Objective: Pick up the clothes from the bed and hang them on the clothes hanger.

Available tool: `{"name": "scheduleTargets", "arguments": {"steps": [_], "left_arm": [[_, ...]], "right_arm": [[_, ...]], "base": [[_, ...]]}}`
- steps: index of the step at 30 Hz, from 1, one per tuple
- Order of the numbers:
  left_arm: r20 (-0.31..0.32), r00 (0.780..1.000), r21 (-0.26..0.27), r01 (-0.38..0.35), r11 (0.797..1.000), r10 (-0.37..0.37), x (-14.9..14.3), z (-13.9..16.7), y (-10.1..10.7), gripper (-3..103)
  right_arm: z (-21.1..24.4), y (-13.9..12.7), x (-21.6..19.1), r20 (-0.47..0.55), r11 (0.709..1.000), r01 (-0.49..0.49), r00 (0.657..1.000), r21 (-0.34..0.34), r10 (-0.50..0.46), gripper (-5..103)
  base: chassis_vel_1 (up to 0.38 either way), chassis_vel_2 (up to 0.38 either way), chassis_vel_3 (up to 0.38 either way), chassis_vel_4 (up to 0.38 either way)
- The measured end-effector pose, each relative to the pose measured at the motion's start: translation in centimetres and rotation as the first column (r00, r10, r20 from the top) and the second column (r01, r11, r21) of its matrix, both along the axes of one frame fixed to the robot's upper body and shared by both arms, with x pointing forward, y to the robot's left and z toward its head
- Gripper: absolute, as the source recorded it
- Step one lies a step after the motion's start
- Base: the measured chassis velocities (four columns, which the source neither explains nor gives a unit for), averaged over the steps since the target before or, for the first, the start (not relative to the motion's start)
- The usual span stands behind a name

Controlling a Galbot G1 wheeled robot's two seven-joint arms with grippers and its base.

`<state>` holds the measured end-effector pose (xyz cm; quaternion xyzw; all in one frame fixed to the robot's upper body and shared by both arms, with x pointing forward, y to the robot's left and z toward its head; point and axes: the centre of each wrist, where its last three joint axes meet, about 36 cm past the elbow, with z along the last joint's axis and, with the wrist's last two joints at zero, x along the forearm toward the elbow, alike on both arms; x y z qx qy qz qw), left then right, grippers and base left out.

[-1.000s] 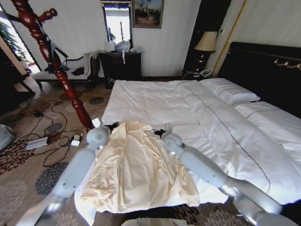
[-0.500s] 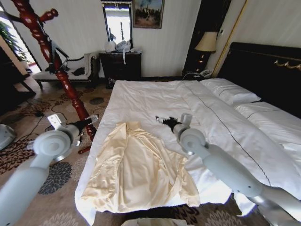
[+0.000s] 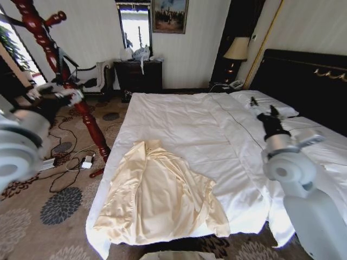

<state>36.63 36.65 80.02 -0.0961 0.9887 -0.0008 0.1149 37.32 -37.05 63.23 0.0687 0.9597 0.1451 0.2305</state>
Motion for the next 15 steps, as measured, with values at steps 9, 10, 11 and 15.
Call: {"name": "scheduleTargets", "arguments": {"steps": [9, 10, 11, 15], "left_arm": [[-0.004, 0.995, 0.042, -0.095, 0.995, 0.095, 3.6, 5.6, 9.0, 100], [-0.013, 0.996, 0.05, -0.09, 0.995, 0.091, 4.1, 5.9, 10.4, 100], [-0.023, 0.996, 0.053, -0.09, 0.995, 0.091, 4.5, 6.1, 11.9, 100], [-0.032, 0.996, 0.059, -0.085, 0.995, 0.087, 5.0, 6.6, 14.5, 100]], "right_arm": [[0.6, -0.7, -1.2, -0.015, 1.0, 0.004, 1.0, -0.011, -0.004, 100], [0.7, -0.6, -0.8, -0.013, 1.0, -0.006, 1.0, -0.006, 0.006, 100], [0.9, -0.6, -0.4, -0.011, 1.0, -0.016, 1.0, -0.002, 0.016, 100], [1.2, -0.5, 0.6, -0.014, 0.999, -0.032, 0.999, 0.003, 0.032, 100]], "base": [[0.0, 0.0, 0.0, 0.0], [0.0, 0.0, 0.0, 0.0], [0.0, 0.0, 0.0, 0.0], [0.0, 0.0, 0.0, 0.0]]}}
